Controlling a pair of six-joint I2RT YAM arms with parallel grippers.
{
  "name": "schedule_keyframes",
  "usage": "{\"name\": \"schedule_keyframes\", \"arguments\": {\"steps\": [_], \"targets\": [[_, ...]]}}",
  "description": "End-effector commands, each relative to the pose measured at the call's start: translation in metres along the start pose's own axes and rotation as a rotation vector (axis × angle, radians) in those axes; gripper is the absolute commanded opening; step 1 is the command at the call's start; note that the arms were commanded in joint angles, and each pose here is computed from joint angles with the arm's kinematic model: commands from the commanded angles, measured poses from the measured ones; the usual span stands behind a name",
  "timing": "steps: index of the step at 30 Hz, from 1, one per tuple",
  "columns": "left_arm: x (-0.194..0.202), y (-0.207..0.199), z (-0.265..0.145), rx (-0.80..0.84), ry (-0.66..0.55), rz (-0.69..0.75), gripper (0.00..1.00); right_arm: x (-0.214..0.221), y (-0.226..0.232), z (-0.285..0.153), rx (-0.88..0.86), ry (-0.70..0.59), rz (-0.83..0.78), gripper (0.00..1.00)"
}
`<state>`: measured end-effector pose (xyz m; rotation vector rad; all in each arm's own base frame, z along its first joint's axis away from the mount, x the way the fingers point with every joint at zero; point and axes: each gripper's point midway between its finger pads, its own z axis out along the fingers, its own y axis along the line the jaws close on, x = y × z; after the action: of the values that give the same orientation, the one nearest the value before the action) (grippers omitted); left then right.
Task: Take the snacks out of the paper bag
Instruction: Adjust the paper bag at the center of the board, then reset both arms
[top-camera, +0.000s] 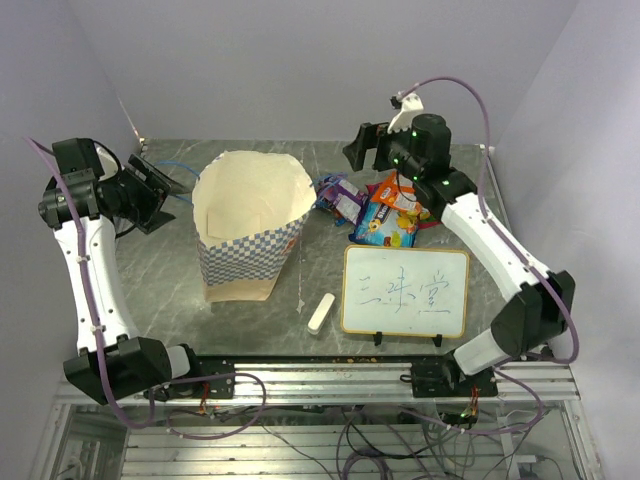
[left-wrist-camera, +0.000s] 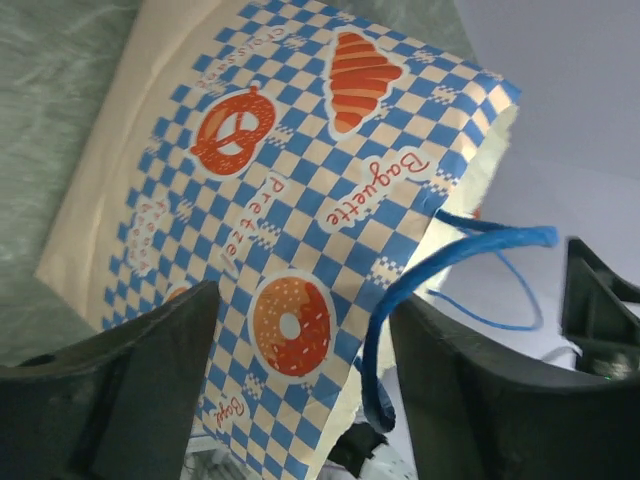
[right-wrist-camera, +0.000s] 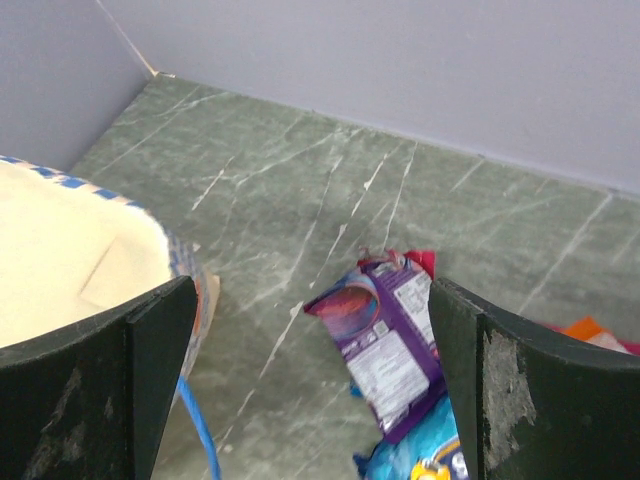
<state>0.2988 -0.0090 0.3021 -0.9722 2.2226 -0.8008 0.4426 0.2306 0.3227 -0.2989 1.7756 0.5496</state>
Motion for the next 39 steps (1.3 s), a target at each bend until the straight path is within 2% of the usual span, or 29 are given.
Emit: {"name": "schedule_keyframes", "arguments": {"steps": [1,3,7,10,16,21,29,33,37,39], "targets": [[0.006,0.025,-0.021,-0.169,-0.052,0.034,0.83,0.013,-0.003,-0.048,0.089,0.131,0.072,1.0],[0.005,0.033,-0.029,-0.239,-0.077,0.029,0.9,0.012,-0.006,-0.067,0.117,0.137,0.063,1.0],[-0.016,0.036,-0.057,-0.357,-0.215,0.07,0.99,0.009,-0.008,-0.104,0.162,0.127,0.07,1.0],[-0.027,0.032,-0.07,-0.38,-0.287,0.096,1.0,0.015,-0.005,-0.122,0.158,0.14,0.091,1.0],[-0.024,0.037,-0.08,-0.404,-0.314,0.098,1.0,0.023,-0.012,-0.145,0.219,0.202,0.09,1.0],[-0.016,-0.02,-0.096,-0.146,-0.315,0.206,1.0,0.011,-0.018,-0.171,0.268,0.183,0.052,1.0],[0.0,-0.11,-0.122,0.204,-0.335,0.562,0.99,-0.005,-0.006,-0.219,0.248,0.145,0.067,1.0],[0.035,-0.134,-0.094,0.274,-0.196,0.676,0.99,-0.008,0.001,-0.238,0.225,0.129,0.076,1.0],[0.058,-0.153,-0.098,0.351,-0.184,0.741,0.99,-0.006,0.001,-0.256,0.234,0.093,0.09,1.0],[0.07,-0.157,-0.105,0.392,-0.173,0.722,0.99,-0.005,0.003,-0.264,0.229,0.087,0.11,1.0]]}}
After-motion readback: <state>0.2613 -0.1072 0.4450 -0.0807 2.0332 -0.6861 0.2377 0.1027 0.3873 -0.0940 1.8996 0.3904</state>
